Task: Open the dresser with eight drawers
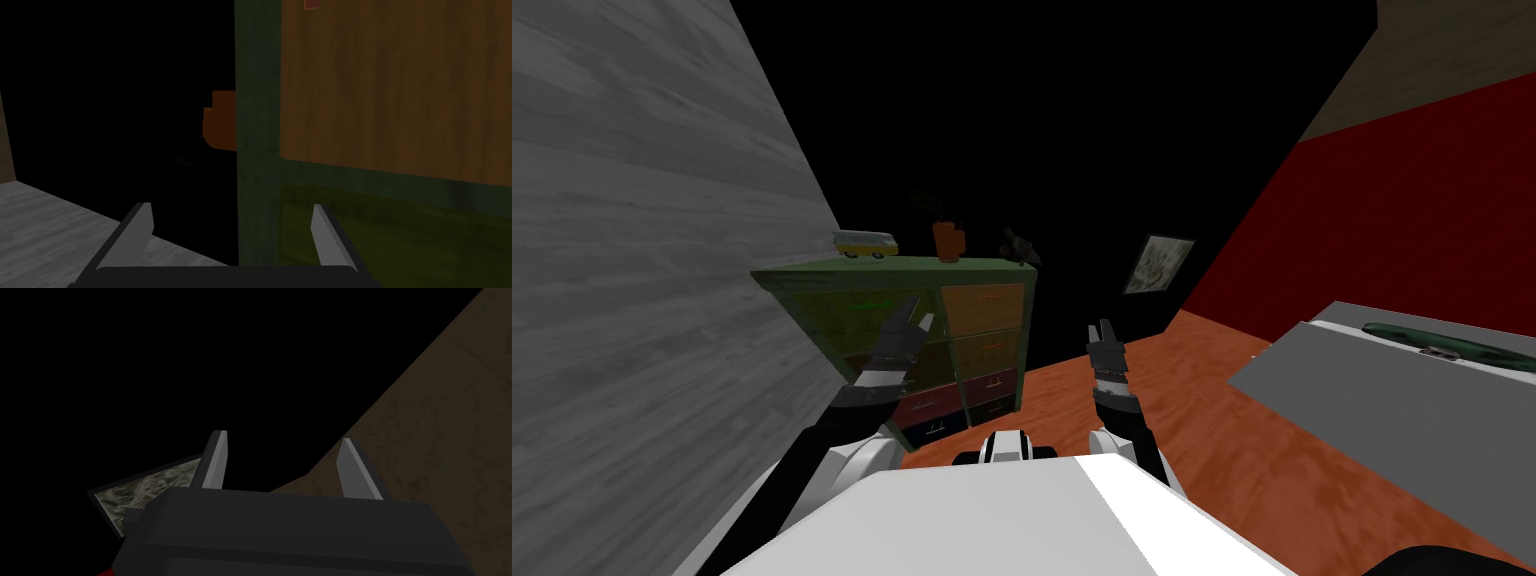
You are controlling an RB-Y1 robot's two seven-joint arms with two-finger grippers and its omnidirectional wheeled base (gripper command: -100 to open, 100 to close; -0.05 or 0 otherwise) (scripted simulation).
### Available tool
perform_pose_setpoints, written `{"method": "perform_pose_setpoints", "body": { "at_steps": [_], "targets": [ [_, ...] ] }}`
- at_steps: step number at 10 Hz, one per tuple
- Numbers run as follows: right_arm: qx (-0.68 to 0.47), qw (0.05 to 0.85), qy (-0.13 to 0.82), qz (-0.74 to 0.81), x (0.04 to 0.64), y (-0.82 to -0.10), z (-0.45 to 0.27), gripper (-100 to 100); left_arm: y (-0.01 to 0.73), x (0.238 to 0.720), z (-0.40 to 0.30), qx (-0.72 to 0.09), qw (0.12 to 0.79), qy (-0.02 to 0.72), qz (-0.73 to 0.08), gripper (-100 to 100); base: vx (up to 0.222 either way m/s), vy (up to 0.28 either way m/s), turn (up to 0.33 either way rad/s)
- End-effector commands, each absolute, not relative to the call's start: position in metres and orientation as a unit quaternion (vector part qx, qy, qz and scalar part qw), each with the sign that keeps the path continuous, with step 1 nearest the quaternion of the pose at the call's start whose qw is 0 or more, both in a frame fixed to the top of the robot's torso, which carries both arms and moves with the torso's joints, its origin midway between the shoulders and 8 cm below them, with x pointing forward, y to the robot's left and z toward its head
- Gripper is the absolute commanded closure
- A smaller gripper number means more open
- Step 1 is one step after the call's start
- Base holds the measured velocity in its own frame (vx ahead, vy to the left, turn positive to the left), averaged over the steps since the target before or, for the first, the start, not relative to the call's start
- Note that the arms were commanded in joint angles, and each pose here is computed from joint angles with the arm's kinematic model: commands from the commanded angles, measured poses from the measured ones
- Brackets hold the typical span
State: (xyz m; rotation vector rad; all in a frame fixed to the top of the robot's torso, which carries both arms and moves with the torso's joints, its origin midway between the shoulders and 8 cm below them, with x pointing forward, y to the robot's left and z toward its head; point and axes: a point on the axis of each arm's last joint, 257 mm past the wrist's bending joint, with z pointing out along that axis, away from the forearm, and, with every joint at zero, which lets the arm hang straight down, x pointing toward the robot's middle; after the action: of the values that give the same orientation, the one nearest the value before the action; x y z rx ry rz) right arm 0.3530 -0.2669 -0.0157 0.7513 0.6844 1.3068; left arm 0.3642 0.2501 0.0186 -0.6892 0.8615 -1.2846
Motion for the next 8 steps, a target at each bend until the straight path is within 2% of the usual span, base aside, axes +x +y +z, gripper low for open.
{"method": "perform_pose_setpoints", "body": {
  "at_steps": [1, 8],
  "targets": [
    [0.334, 0.677, 0.304, 0.581, 0.353, -0.267, -0.016, 0, 0.252, 0.368, 0.009, -0.323, 0.654, 0.393, -0.56, -100, 0.035, -0.049, 0.0],
    [0.334, 0.677, 0.304, 0.581, 0.353, -0.267, -0.016, 0, 0.258, 0.38, -0.029, -0.375, 0.622, 0.438, -0.53, -100, 0.037, -0.073, 0.001]
  ]
}}
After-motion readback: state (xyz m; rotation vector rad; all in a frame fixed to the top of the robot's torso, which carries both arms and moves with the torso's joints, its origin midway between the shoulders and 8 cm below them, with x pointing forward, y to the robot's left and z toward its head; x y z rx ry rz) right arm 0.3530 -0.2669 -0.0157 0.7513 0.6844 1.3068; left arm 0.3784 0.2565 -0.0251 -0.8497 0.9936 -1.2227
